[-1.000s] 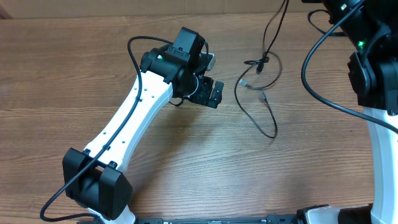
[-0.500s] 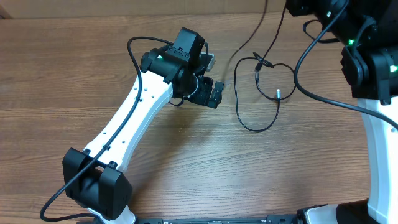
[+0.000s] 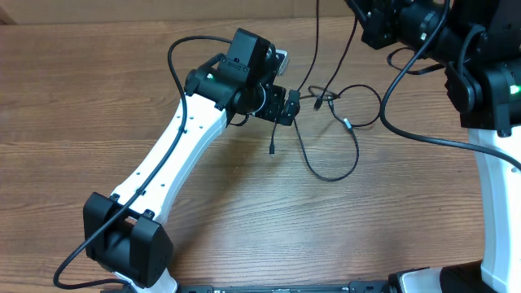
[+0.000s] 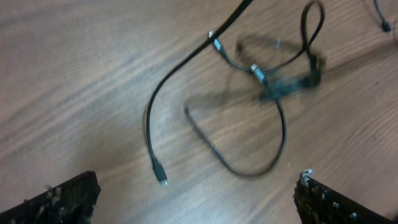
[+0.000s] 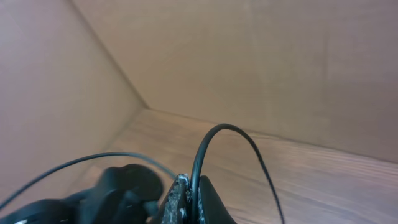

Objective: Untangle cables

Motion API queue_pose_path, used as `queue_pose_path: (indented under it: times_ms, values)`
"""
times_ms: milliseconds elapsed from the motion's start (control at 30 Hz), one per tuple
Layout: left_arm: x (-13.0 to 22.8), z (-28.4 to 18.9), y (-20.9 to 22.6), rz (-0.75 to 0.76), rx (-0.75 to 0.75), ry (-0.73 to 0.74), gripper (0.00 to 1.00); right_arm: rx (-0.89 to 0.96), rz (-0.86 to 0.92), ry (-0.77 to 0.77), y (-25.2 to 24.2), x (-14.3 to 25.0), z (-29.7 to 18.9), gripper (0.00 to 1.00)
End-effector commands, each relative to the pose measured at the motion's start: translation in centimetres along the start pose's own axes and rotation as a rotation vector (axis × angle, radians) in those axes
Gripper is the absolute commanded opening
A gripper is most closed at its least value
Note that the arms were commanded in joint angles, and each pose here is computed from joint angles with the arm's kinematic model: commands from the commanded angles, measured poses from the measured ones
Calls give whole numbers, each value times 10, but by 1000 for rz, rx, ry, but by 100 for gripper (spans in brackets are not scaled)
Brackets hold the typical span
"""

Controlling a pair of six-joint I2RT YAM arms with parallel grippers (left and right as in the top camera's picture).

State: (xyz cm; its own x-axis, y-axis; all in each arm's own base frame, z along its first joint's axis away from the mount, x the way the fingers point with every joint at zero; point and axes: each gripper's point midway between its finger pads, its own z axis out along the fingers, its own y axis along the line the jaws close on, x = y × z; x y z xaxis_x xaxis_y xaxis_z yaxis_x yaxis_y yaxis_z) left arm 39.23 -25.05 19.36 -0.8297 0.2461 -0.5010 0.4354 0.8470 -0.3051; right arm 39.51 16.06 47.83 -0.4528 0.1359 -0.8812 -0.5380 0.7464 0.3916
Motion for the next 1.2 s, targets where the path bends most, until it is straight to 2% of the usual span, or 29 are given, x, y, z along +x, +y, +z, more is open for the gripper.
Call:
queue_pose_path:
  times_ms: [0,167,333,500,700,967,1167]
  values:
    - [0,8,2,31,1,-9,100,-93,29,-29,27,-11,-18,4]
    - [0,17,4,38,6,-34,98,-178,101,-42,45,-18,-25,4]
    - [21,36,2,33,64,4,97,-200,112,-88,50,-31,-27,4]
    - [36,49,0,29,106,25,91,-215,148,-113,53,-39,-28,4]
    - [31,48,-10,38,169,2,96,-177,155,-131,45,-42,-26,4]
    - [24,40,-20,49,218,-21,97,-160,155,-132,42,-41,-25,4]
    - [18,22,-35,67,283,-50,97,-62,152,-166,24,-45,-23,4]
